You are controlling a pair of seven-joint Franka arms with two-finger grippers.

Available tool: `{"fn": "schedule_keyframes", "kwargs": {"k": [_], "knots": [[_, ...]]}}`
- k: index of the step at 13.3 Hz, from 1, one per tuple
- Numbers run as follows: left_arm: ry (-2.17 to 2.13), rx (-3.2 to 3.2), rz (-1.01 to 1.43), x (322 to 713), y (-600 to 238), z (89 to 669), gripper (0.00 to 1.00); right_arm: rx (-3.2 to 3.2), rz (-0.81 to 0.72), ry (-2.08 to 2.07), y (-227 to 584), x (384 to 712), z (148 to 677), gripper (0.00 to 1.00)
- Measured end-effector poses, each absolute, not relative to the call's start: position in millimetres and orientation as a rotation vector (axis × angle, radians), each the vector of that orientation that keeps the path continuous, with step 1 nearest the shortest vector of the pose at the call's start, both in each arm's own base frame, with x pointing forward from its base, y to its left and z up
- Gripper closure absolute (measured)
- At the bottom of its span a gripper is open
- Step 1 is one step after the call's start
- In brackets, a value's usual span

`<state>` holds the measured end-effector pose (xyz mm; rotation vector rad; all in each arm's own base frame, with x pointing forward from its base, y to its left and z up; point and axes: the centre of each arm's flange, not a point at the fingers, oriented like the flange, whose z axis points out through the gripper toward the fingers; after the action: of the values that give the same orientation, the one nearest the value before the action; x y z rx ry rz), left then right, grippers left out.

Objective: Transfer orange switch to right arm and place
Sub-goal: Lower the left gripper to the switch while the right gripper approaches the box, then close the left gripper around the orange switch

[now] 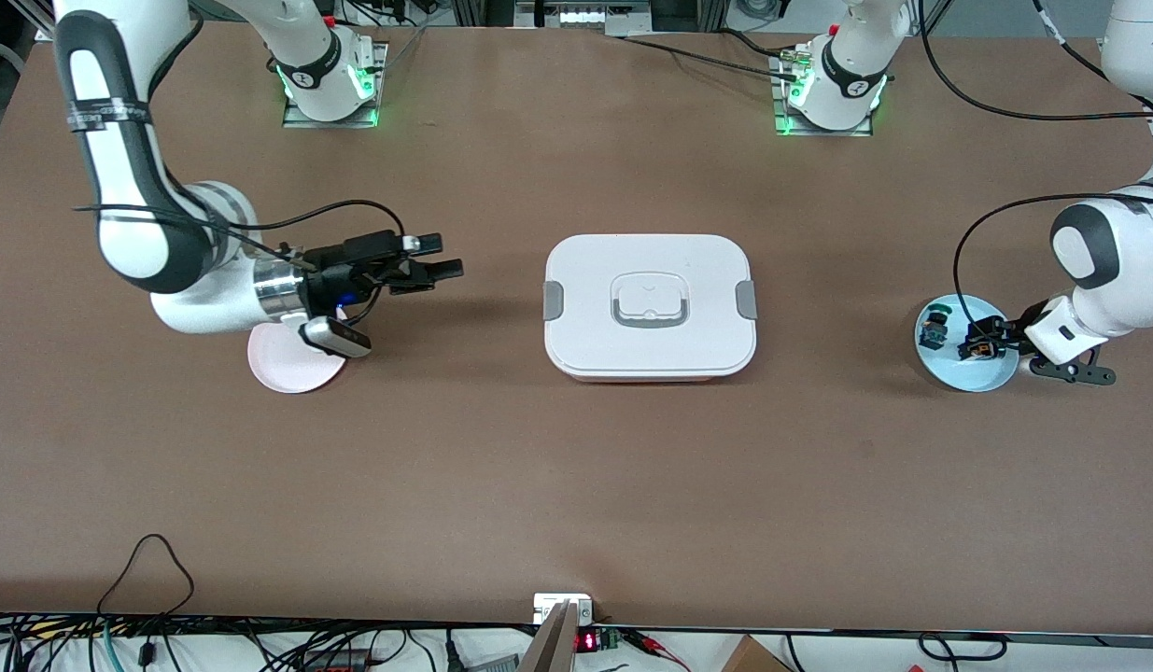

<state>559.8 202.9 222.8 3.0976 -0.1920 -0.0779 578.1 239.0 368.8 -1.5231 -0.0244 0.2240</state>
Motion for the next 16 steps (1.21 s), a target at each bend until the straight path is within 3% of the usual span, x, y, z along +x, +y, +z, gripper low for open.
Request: {"fn": "schedule_keyframes", "kwargs": {"k": [10,16], "knots": [[-0.245,3.079,-0.108,549.9,220.5,204.8,0.0,-1.59,0.141,0.116,376.3,539.5,389.5,0.0],[-0.251,3.08,-0.097,550.4,220.7,193.4,0.0,-1.572,0.186,0.081,395.0,528.1,395.0,0.0]]}}
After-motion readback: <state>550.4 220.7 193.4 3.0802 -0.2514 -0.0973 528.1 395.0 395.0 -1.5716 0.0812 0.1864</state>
